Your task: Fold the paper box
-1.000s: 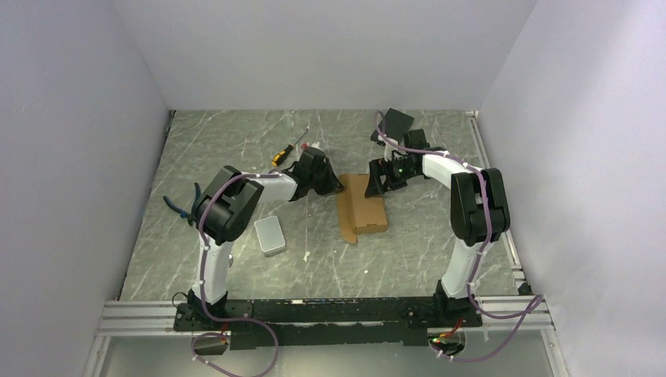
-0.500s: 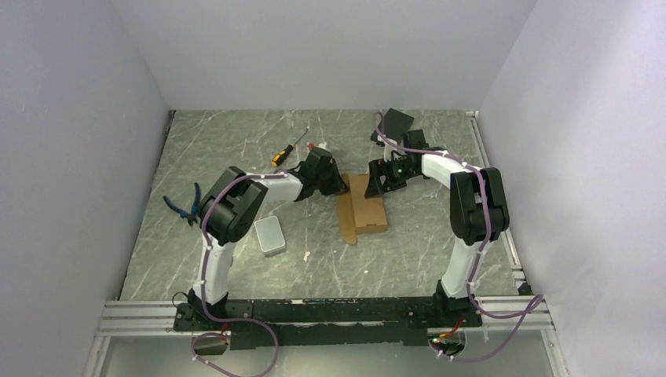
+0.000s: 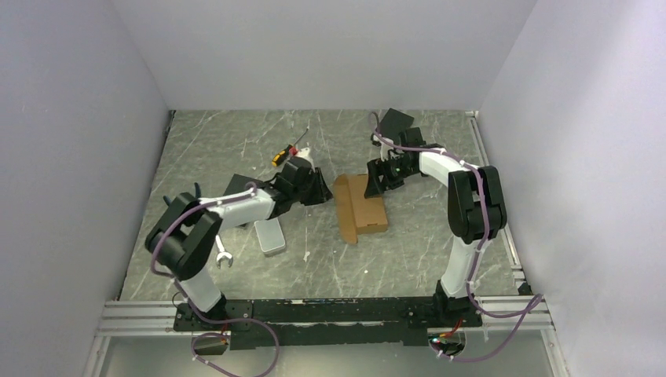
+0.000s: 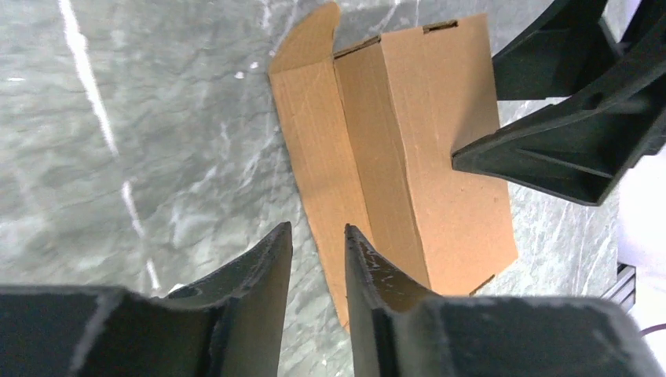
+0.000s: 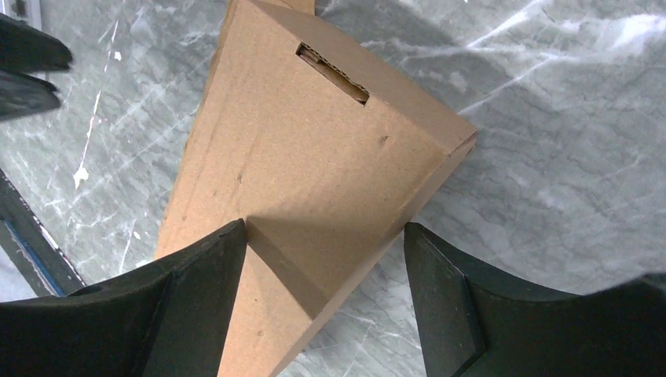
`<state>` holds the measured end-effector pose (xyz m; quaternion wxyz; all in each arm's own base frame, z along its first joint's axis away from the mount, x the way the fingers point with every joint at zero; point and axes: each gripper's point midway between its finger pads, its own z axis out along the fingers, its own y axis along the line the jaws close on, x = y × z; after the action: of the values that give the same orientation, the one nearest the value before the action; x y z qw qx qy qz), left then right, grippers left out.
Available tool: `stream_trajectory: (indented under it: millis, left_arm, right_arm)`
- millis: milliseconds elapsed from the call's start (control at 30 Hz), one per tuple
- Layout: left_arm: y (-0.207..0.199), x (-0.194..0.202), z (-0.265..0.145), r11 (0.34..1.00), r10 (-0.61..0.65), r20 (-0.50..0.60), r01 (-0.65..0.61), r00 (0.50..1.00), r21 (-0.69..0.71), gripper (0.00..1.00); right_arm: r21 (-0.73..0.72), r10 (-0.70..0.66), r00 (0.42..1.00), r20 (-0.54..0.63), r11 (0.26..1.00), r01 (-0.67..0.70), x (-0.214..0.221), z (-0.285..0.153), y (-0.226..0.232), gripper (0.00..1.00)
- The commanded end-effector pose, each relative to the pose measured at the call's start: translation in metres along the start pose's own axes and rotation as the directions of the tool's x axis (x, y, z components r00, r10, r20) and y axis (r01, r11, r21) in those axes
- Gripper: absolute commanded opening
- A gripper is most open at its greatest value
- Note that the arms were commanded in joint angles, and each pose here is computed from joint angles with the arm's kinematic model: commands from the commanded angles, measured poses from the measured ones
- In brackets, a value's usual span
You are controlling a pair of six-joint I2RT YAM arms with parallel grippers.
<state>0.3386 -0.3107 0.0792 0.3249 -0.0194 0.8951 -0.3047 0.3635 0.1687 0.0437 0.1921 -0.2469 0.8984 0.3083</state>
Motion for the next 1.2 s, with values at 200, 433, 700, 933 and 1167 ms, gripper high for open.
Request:
stream_trajectory:
  millis: [200, 433, 700, 933, 1167]
  left_arm:
    - [0.028, -0.019, -0.019, 0.999, 0.010, 0.063, -0.012, 0.998, 0.034, 0.47]
    - [0.038, -0.027, 0.002, 0.995, 0.030, 0.061, -0.036, 0.998, 0.094, 0.53]
    - [0.039, -0.020, 0.017, 0.984, 0.077, 0.047, -0.084, 0.996, 0.157, 0.47]
    - [0.034, -0.013, 0.031, 0.974, 0.098, -0.003, -0.095, 0.995, 0.205, 0.38]
    - [0.022, -0.005, 0.018, 0.951, 0.119, -0.003, -0.113, 0.993, 0.289, 0.04]
  right_arm:
    - [-0.074, -0.173, 0.980, -0.102, 0.983, 0.166, 0.017, 0.019, 0.023, 0.73]
    - [-0.129, -0.202, 0.972, -0.122, 0.974, 0.186, 0.023, 0.024, 0.032, 0.72]
    - [-0.163, -0.217, 0.967, -0.135, 0.967, 0.194, 0.026, 0.027, 0.039, 0.71]
    - [-0.164, -0.213, 0.967, -0.138, 0.968, 0.189, 0.027, 0.027, 0.040, 0.71]
    - [-0.174, -0.209, 0.968, -0.142, 0.968, 0.184, 0.028, 0.028, 0.041, 0.71]
